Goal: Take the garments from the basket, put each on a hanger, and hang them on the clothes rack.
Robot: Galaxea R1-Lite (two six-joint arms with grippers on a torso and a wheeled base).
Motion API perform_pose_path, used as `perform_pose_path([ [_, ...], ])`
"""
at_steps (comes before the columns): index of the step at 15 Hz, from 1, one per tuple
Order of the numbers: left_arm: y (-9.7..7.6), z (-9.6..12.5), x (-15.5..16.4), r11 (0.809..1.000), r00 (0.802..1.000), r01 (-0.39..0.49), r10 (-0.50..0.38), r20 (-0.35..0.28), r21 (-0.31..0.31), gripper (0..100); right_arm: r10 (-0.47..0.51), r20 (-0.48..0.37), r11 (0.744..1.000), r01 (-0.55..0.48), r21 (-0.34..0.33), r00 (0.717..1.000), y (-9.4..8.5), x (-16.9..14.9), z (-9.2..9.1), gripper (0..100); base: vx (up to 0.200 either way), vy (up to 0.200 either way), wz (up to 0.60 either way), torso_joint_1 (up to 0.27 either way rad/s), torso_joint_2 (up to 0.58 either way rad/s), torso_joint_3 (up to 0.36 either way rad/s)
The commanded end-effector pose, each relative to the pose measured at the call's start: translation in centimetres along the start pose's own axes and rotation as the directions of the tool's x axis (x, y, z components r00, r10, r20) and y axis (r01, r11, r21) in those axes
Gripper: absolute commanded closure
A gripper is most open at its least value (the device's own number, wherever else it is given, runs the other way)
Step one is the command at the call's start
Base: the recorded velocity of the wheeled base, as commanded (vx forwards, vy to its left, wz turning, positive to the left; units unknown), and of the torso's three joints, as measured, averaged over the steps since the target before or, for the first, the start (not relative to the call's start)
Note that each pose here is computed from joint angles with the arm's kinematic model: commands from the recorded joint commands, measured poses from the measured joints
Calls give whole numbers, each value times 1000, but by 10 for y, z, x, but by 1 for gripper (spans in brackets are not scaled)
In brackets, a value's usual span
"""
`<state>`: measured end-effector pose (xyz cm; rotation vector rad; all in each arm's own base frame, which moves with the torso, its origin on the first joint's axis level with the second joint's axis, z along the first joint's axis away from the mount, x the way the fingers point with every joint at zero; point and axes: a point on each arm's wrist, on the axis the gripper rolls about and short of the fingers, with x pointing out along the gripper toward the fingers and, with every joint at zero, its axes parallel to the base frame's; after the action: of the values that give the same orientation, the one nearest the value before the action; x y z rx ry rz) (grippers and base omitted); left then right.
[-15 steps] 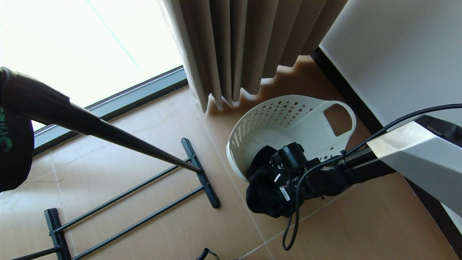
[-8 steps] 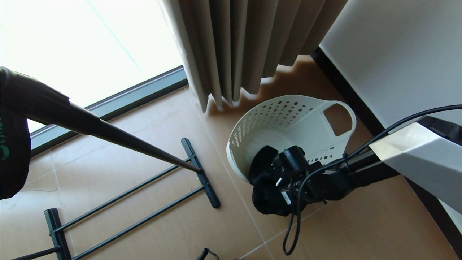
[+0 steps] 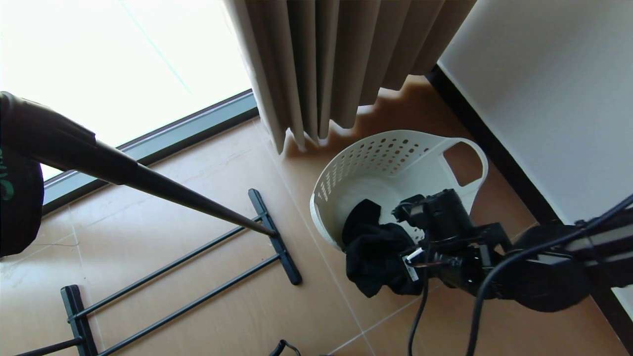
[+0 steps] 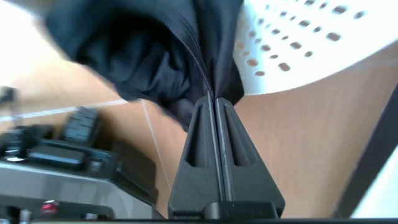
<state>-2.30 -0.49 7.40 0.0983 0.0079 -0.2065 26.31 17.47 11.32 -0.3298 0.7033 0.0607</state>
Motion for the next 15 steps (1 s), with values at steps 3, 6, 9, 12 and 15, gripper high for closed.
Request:
perform_pose_path([
  [3, 0, 0, 0, 1000, 1000, 1, -1, 0, -15, 0, 133, 309, 988, -149, 31, 942, -36, -122, -11, 100, 0, 0, 0, 0, 0, 0],
  [6, 0, 0, 0, 1000, 1000, 1, -1, -1, -15, 0, 249, 498, 961, -274, -24, 830, -56, -153, -15, 100, 0, 0, 0, 0, 0, 0],
  [9, 0, 0, 0, 1000, 1000, 0, 0, -3, -17, 0, 260, 555, 960, -271, -64, 790, -52, -149, -16, 100, 0, 0, 0, 0, 0, 0],
  [12, 0, 0, 0, 1000, 1000, 0, 0, -3, -17, 0, 259, 568, 960, -273, -61, 781, -54, -151, -17, 100, 0, 0, 0, -1, 1, 17],
  [15, 0, 0, 0, 1000, 1000, 0, 0, -3, -17, 0, 261, 571, 959, -276, -62, 779, -56, -152, -19, 100, 0, 0, 0, 4, 5, 150],
])
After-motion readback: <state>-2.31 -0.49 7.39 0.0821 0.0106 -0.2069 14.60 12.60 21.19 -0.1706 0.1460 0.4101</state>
